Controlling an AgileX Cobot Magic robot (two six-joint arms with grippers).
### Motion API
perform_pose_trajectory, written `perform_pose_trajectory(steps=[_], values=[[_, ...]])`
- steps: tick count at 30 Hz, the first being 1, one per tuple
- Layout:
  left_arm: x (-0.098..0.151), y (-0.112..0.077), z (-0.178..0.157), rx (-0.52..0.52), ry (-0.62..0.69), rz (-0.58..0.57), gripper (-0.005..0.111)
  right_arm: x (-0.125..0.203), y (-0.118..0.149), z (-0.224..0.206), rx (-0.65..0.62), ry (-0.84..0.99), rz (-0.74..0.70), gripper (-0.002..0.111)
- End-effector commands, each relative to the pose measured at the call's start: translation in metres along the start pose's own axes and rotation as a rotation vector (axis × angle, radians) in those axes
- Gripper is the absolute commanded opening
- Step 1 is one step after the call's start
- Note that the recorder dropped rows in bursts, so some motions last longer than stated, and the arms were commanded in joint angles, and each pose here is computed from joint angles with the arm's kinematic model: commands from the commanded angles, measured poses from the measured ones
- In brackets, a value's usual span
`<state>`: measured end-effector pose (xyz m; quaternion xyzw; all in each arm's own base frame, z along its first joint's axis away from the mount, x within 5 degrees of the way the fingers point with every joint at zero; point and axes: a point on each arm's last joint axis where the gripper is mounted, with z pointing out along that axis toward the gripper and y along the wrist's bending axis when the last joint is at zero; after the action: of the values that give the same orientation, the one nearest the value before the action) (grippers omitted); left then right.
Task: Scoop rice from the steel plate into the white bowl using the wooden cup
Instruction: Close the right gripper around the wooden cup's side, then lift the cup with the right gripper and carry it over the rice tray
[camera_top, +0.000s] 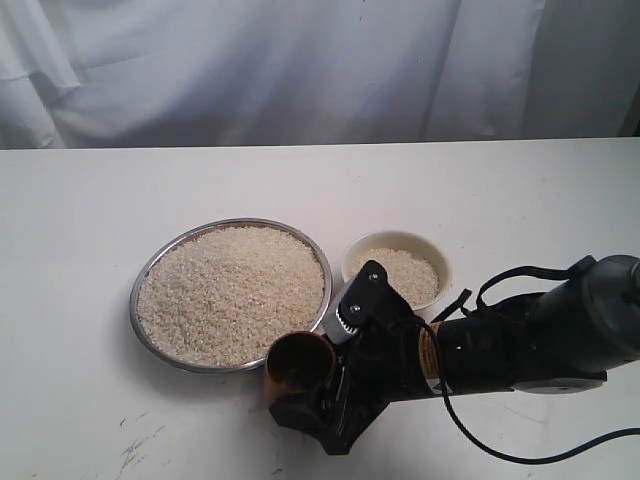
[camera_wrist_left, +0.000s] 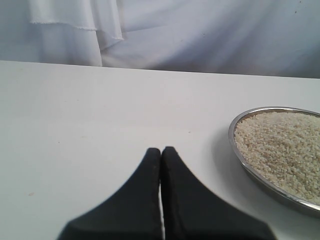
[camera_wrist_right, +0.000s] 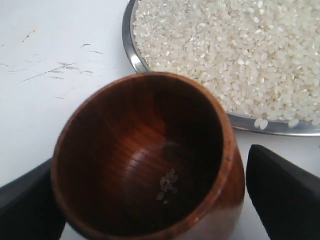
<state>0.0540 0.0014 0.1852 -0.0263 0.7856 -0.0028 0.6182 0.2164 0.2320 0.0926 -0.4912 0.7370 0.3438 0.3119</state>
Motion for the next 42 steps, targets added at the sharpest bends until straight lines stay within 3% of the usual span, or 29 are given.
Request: perform_pose_trajectory(steps=[1, 42], values=[[0.001, 0.0, 0.0, 0.0, -0.006, -0.006, 0.0, -0.001, 0.0, 0.001, 0.001, -0.01, -0.006, 0.081], [0.001, 0.0, 0.0, 0.0, -0.006, -0.006, 0.0, 0.0, -0.009, 0.014, -0.011, 0.035, 0.035, 0.081]])
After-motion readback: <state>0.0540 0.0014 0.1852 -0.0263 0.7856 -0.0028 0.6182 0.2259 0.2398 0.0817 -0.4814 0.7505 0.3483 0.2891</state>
